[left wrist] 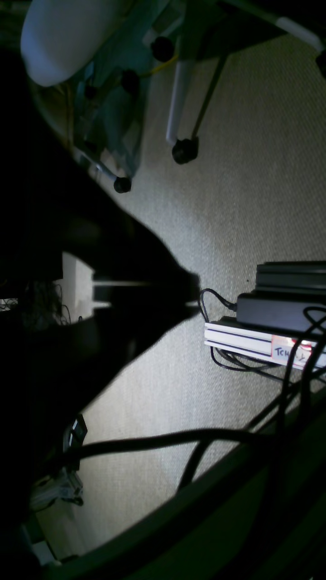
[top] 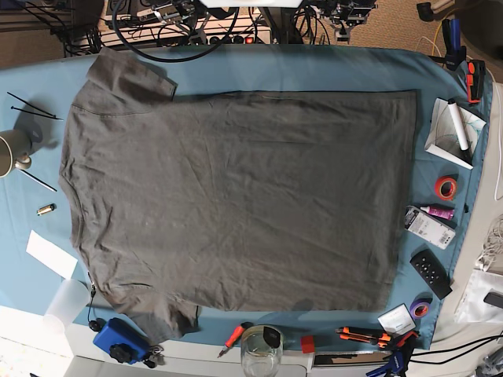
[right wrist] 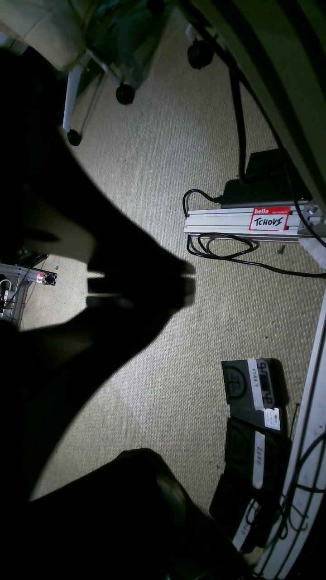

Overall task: Fold the T-shirt properly
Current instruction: 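Move both grippers toward the shirt's collar-side corners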

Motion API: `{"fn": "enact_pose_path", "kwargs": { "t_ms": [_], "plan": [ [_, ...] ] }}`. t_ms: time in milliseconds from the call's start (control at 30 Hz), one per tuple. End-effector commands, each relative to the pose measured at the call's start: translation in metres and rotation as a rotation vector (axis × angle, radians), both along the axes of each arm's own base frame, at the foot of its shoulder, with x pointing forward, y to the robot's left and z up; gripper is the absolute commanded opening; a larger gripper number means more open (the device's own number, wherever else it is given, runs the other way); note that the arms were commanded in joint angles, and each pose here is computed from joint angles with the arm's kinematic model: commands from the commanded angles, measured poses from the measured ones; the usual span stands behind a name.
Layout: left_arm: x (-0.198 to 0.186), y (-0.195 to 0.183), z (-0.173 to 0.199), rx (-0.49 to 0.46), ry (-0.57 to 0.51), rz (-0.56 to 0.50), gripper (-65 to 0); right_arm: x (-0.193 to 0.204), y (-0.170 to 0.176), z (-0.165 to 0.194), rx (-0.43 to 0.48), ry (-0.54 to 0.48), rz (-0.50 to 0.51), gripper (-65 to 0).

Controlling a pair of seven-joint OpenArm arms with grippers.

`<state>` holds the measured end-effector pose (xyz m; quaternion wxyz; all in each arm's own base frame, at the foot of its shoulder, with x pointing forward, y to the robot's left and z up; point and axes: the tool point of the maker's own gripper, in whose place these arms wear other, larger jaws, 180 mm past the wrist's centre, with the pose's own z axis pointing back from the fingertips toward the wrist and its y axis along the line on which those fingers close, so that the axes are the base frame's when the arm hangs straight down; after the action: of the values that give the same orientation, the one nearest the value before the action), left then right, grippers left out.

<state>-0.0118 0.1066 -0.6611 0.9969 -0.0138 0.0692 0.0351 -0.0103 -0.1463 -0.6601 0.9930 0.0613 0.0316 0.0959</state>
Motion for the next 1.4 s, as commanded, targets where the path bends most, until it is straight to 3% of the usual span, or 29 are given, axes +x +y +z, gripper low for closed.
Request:
{"fn": "enact_pose_path", "kwargs": {
  "t_ms": [0, 500, 667, 933, 1367],
  "plan": [
    [-0.003, -0.002, 0.000, -0.003, 0.008, 0.001, -65.0, -0.001, -0.004, 0.001, -0.002, 0.005, -0.003, -65.0],
    [-0.004, -0.001, 0.000, -0.002, 0.009, 0.001, -65.0, -0.001, -0.006, 0.001, -0.005, 0.008, -0.002, -65.0],
    [-0.007, 0.011, 0.000, 0.016, 0.013, 0.000, -65.0, -0.008, -0.022, 0.002, -0.034, 0.043, 0.004, -65.0],
    [-0.027, 0.042, 0.005, 0.059, 0.027, 0.084, -65.0, -0.017, -0.065, 0.009, -0.096, 0.105, -0.114, -65.0],
    [-0.075, 0.117, 0.044, 0.175, -0.071, 0.116, -65.0, -0.053, -0.121, 0.033, -0.169, 0.048, -0.025, -65.0]
  ]
}}
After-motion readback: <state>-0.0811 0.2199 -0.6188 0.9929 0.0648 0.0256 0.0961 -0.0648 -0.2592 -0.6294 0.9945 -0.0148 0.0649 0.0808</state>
